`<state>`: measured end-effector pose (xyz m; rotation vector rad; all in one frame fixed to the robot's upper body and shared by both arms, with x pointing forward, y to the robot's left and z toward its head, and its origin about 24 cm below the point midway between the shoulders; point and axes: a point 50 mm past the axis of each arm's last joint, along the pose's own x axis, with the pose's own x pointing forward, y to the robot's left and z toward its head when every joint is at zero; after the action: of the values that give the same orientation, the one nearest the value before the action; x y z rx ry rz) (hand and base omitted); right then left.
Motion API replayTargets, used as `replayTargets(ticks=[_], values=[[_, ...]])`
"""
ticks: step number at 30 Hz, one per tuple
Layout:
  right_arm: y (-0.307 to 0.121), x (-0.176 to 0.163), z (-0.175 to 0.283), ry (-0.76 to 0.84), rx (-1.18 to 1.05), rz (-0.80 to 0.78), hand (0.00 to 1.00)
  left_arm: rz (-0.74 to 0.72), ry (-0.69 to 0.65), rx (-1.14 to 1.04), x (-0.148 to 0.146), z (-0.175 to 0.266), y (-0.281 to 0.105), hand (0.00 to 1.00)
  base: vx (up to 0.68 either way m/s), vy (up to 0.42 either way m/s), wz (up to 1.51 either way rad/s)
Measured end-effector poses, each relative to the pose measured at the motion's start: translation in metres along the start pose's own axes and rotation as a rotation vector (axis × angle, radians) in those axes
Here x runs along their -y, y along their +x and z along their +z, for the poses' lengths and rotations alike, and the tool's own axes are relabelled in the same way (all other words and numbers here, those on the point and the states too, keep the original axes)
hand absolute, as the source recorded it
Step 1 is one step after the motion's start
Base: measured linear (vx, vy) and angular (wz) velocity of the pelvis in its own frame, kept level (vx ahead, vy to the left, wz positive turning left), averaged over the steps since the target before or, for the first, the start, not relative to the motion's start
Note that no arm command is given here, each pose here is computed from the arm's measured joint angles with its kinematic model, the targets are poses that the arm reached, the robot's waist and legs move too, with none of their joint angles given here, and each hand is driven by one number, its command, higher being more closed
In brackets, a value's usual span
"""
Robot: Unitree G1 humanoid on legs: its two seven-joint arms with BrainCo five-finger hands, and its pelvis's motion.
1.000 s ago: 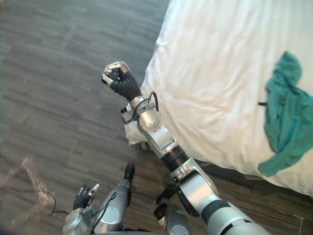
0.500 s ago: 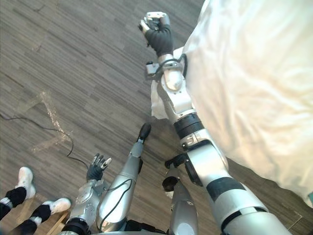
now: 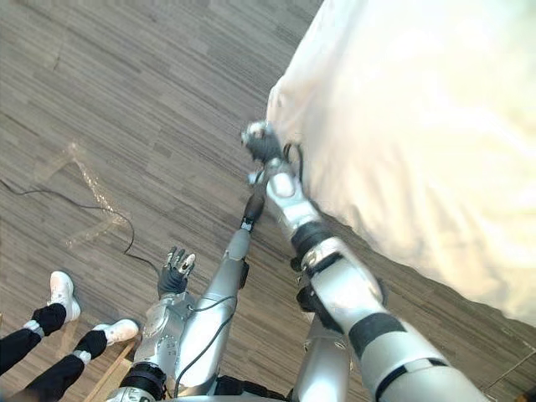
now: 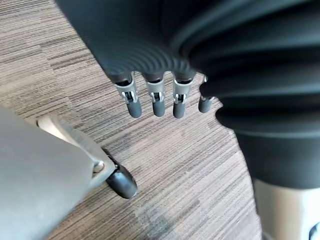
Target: Tidy the bed and pick cloth on bed and put in laundry
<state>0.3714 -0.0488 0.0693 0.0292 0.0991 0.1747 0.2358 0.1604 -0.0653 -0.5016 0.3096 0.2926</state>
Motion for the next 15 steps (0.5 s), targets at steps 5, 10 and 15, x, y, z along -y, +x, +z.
replayTargets(ticks=[5, 10, 15], values=[[-0.072, 0.009, -0.127, 0.171, -0.374, -0.124, 1.00, 0.044, 0.054, -0.083, -0.012, -0.015, -0.004, 0.00, -0.01, 0.015, -0.19], [-0.111, 0.020, -0.160, 0.331, -0.438, -0.229, 1.00, 0.063, 0.118, -0.175, -0.022, -0.033, -0.012, 0.00, -0.08, -0.023, -0.47], [-0.152, 0.059, -0.188, 0.458, -0.492, -0.445, 1.00, 0.120, 0.198, -0.279, -0.049, -0.050, -0.028, 0.00, -0.01, -0.026, -0.58]])
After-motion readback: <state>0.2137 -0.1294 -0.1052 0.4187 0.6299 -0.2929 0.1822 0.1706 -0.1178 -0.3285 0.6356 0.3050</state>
